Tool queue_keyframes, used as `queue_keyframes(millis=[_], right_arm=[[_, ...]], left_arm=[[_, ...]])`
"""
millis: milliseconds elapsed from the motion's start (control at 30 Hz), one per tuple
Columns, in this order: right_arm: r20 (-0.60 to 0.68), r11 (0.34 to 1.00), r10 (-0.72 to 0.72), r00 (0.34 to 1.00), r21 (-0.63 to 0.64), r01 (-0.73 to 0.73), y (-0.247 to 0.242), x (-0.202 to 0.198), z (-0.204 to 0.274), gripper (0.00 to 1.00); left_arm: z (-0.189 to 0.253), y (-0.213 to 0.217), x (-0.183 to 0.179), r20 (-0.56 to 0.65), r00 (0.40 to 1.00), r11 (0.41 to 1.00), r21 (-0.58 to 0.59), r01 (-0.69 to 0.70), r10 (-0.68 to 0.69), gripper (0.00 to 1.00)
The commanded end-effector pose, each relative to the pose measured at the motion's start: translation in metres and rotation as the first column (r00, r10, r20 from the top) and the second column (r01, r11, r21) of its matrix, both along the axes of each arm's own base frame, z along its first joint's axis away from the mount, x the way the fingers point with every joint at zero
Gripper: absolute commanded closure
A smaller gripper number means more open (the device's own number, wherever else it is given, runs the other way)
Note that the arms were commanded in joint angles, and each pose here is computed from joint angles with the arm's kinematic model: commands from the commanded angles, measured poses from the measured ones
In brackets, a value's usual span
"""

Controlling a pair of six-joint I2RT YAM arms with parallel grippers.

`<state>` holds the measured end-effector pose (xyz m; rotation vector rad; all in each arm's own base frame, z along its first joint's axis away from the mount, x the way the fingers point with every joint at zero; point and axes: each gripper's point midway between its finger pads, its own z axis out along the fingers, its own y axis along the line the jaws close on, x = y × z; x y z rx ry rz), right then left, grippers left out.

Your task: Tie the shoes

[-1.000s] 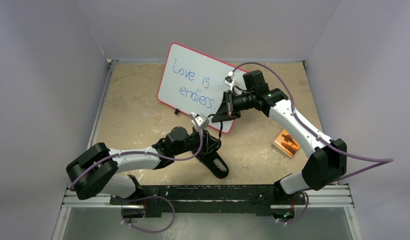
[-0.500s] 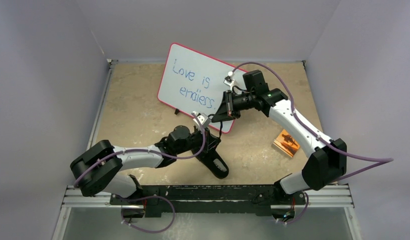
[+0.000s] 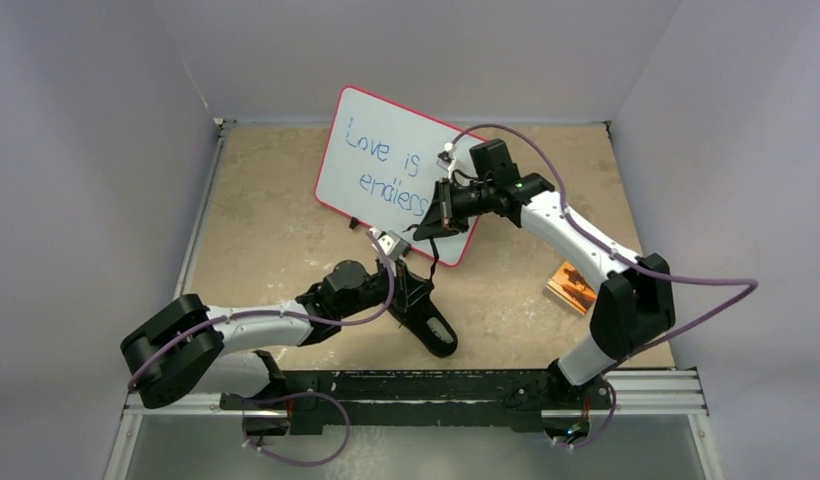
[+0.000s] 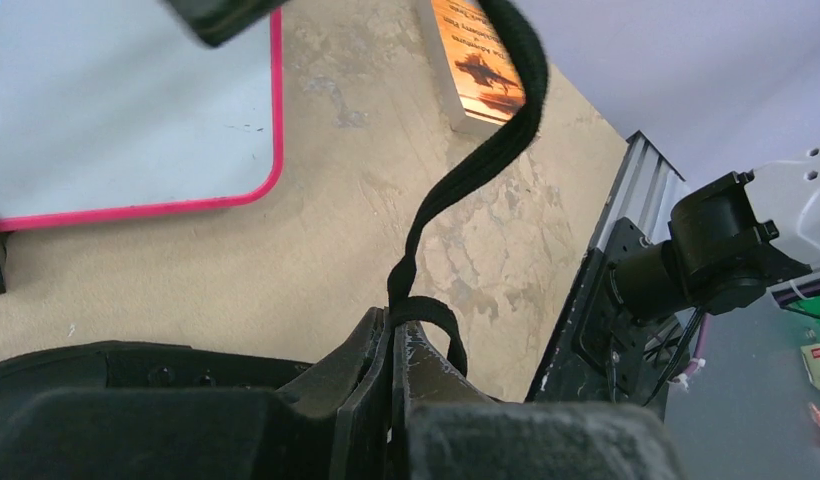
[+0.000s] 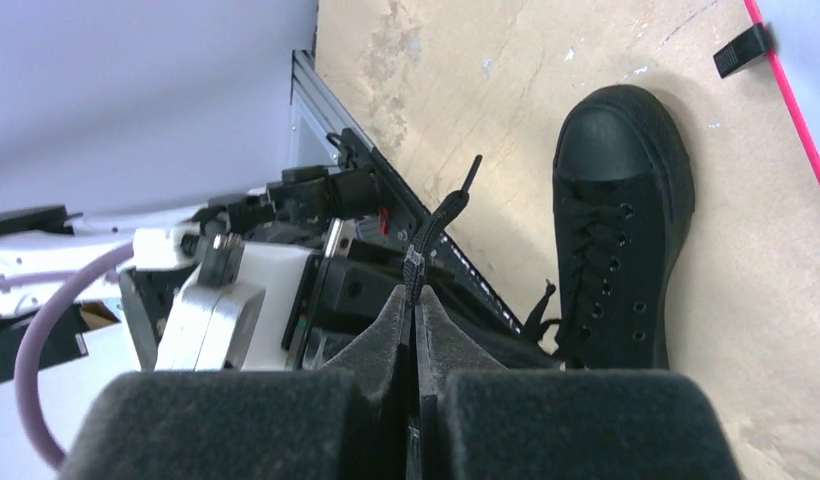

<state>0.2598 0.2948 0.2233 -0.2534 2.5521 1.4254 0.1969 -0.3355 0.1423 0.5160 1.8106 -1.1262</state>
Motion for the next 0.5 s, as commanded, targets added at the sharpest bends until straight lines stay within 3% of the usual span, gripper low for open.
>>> queue_keyframes(millis=[0,167,267,467], right_arm=[[0.061,0.999,-0.007,0.998,0.049,0.004,0.033,0.015,0.018,1.00],[0.067,0.996,0.091,0.994,0.014,-0.092,0.074,0.002,0.000,1.00],[-0.017,0.986,0.155,0.988,-0.057,-0.156,0.080,-0.007,-0.032,1.00],[-0.081,0.922,0.319,0.944,-0.202,-0.329,0.099,-0.044,-0.085,1.00]], left_arm=[[0.022,0.002,0.002,0.034,0.999,0.995,-0.091,-0.035,0.038,1.00],[0.017,0.013,-0.005,0.067,0.997,0.997,-0.067,-0.032,0.036,1.00],[0.010,0.023,-0.009,0.078,0.996,0.998,-0.039,-0.038,0.041,1.00],[0.007,0.031,-0.018,0.075,0.996,0.997,-0.066,-0.042,0.047,1.00]])
